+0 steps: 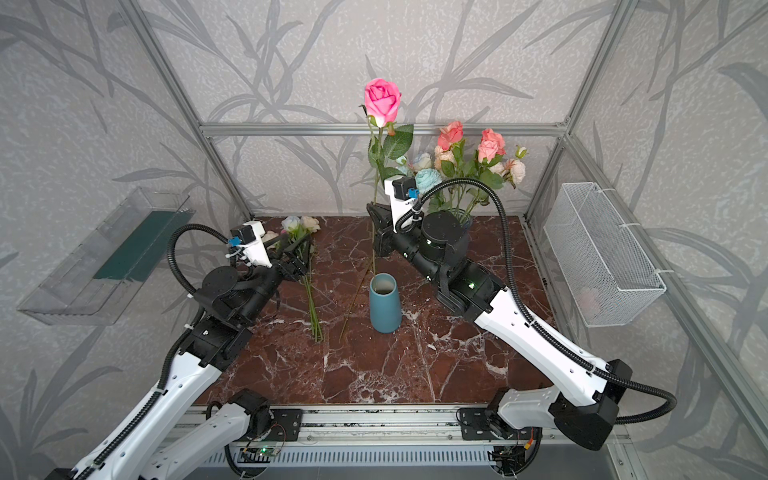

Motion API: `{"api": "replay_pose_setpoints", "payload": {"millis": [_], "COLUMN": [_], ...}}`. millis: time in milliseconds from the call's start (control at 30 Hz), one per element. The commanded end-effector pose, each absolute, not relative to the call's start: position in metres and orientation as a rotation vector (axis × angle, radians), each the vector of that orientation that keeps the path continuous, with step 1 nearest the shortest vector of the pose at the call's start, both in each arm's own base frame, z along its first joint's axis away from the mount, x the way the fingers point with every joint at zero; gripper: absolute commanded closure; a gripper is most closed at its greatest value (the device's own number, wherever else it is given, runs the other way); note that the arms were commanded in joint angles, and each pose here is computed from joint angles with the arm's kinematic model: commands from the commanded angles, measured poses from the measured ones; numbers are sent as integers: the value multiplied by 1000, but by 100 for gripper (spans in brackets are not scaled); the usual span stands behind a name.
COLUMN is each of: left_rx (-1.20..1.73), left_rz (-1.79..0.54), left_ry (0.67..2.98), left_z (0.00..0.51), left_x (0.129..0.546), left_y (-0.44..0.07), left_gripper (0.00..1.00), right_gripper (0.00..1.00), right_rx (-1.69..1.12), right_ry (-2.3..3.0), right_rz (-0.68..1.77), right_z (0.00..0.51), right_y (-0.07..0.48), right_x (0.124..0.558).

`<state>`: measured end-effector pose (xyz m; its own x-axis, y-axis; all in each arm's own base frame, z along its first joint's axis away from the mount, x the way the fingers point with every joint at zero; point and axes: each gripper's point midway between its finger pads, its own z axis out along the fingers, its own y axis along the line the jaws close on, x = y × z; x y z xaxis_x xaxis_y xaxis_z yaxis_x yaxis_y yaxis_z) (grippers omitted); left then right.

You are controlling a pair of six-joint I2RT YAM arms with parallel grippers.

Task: Arrange the flowers into the vase
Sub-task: 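Open left gripper and withdraw while right gripper lowers rose into teal vase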

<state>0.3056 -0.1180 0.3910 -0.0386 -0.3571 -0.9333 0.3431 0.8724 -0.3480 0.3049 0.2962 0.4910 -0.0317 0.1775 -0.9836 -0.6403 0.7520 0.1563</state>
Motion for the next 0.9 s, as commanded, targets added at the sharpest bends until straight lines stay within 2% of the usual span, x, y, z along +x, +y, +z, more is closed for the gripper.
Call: {"api": "replay_pose_setpoints", "payload": {"millis": [0, 233, 567, 700, 867], "left_rx": [-32, -21, -23, -23, -24], "left_rz": [-580, -591, -605, -608, -606], "left_ry": [1473, 1488, 1510, 1517, 1525], "left_z": [399, 397, 392, 390, 388], "left_x": [306, 309, 314, 315, 317], "left_y": [-116, -119, -121, -122, -122], "left_gripper": [24, 24, 24, 24, 22], "right_gripper": [100, 100, 97, 92, 78], "right_rx": [-344, -326, -356, -382, -384], "right_ry": [1432, 1552, 1736, 1801, 1825], "right_rz": [666, 693, 735, 741, 734], "right_z": [494, 431, 351, 333, 328], "right_y": [285, 289, 297, 300, 296], "right_x": [316, 343, 337, 334, 330]}}
